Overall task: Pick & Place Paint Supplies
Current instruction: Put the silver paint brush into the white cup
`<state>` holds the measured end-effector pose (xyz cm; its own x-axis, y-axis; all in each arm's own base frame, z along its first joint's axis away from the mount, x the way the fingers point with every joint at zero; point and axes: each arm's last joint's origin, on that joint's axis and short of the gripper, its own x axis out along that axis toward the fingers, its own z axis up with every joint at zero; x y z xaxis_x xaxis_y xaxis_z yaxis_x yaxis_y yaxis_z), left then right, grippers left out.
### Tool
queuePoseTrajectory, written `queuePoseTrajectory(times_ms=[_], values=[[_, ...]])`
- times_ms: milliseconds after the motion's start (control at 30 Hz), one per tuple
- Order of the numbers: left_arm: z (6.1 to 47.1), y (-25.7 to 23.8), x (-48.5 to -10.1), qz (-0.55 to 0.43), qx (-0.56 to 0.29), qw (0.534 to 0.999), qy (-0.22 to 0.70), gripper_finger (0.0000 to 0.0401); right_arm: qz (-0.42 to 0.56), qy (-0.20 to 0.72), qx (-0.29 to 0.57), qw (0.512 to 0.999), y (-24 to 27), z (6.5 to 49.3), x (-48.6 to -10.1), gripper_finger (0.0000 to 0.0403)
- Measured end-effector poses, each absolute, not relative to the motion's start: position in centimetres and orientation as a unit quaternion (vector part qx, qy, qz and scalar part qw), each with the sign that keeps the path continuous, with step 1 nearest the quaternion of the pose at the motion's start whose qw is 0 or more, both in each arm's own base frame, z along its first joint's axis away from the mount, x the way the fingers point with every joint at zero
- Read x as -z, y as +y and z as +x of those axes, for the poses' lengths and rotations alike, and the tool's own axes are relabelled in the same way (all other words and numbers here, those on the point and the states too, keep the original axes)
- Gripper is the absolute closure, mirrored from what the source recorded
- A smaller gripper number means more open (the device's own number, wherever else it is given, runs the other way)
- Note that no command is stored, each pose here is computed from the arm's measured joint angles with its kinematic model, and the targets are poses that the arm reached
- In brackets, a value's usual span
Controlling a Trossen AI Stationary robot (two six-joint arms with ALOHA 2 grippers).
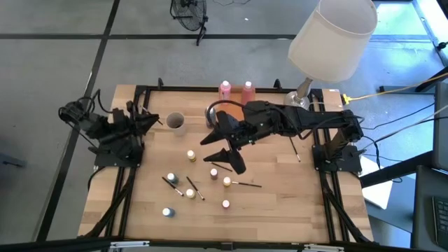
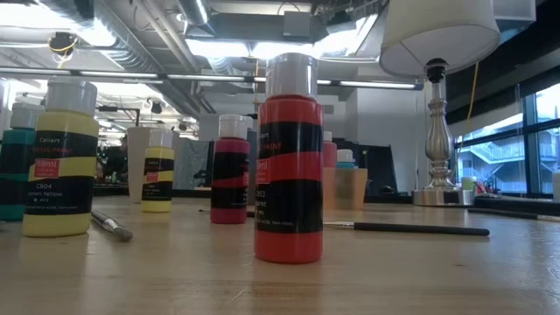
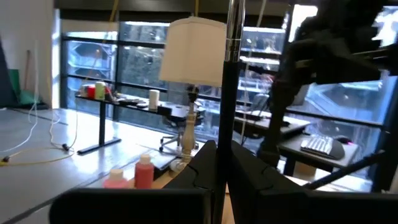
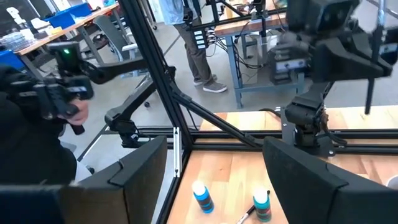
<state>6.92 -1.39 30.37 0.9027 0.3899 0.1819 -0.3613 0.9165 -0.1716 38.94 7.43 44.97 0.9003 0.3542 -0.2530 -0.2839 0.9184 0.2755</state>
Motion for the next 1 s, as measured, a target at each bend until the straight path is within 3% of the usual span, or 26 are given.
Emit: queuePoseTrajectory(times_ms=[667, 1000], values=[[8.4, -0.2, -20.7, -0.130, -0.269, 0.951, -0.080, 0.0388, 0.126, 0.124, -0.173, 0.969, 8.0, 39.3, -45.3, 0.0133], [8.7, 1.1, -19.6, -0.117, -0.327, 0.935, -0.072, 0.0388, 0.151, 0.129, -0.175, 0.964, 8.3, 39.2, -45.3, 0.0133]])
